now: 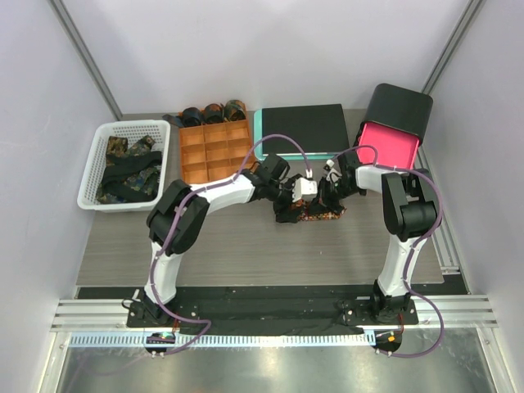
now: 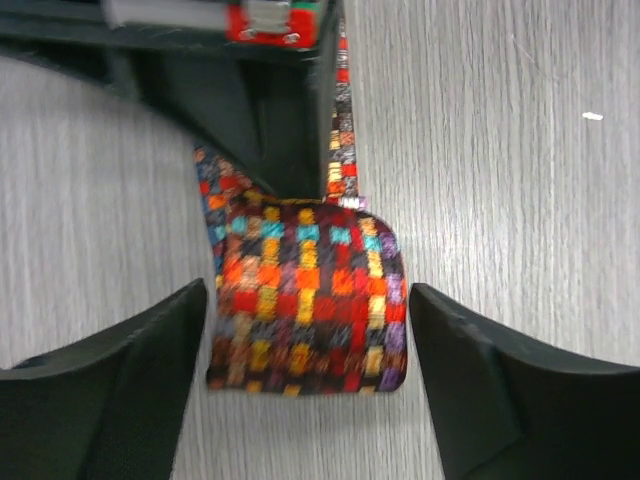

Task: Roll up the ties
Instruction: Roll the tie at the center of the board.

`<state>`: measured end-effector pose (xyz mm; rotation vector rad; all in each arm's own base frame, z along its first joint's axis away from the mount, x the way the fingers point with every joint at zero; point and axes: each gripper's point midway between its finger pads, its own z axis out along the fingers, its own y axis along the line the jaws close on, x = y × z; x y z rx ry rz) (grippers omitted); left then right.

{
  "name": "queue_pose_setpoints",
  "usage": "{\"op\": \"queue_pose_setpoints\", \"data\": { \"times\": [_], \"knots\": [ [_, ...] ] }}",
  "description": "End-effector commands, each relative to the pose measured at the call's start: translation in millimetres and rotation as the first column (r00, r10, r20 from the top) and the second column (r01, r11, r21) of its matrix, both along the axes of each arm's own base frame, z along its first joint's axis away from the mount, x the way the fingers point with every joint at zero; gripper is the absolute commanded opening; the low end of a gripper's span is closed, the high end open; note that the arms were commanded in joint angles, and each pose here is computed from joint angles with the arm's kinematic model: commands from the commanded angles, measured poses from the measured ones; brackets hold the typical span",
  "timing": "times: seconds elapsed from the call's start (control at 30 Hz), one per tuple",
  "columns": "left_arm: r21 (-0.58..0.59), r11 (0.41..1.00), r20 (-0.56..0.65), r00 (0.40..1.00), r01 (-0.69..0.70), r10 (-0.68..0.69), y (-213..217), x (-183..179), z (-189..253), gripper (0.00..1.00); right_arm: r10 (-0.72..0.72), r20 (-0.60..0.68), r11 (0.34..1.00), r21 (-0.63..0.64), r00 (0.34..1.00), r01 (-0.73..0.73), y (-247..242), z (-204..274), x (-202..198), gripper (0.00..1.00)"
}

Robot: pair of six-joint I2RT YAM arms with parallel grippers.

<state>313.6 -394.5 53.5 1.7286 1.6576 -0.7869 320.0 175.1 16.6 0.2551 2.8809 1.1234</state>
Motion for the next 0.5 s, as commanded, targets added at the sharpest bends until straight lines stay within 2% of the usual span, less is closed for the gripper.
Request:
{"op": "queue_pose_setpoints", "data": {
  "times": [0.0,0.1,0.13,0.2,0.23,0.33,0.47],
  "knots": [
    [0.012,0.998,0.109,0.992,0.058,-0.059,-14.4,6.9,-8.0,0.75,0.011,0.027,0.997,-0.080,1.000,-0.009,-11.6,-12.8,7.0,0.01],
    [0.057,0.998,0.117,0.993,0.014,-0.021,-14.1,15.1,-18.0,0.54,0.026,0.051,0.999,-0.043,0.998,-0.024,-6.8,0.5,8.2,0.01],
    [0.082,0.997,0.099,0.995,0.001,-0.009,-10.0,14.7,-22.6,0.41,0.031,0.066,0.999,-0.031,0.997,-0.029,-5.3,6.5,8.5,0.02],
    [0.112,0.994,0.077,0.997,-0.017,0.008,-7.8,16.0,-24.6,0.31,0.043,0.069,0.999,0.014,0.997,-0.044,-0.5,17.7,2.0,0.05],
    [0.143,0.990,0.044,0.999,-0.013,0.007,-1.9,8.7,-28.5,0.27,0.047,0.073,0.998,0.027,0.996,-0.049,0.7,22.1,-0.9,0.10],
    [0.157,0.987,-0.005,1.000,0.028,-0.028,10.1,-9.2,-25.8,0.24,0.063,0.142,0.996,0.057,0.988,-0.072,1.4,47.6,-6.7,0.20],
    [0.222,0.968,-0.122,0.988,0.118,-0.092,43.1,-54.2,-38.3,0.20,0.079,0.203,0.993,0.071,0.976,-0.095,0.5,70.9,-9.7,0.31]
  ]
}}
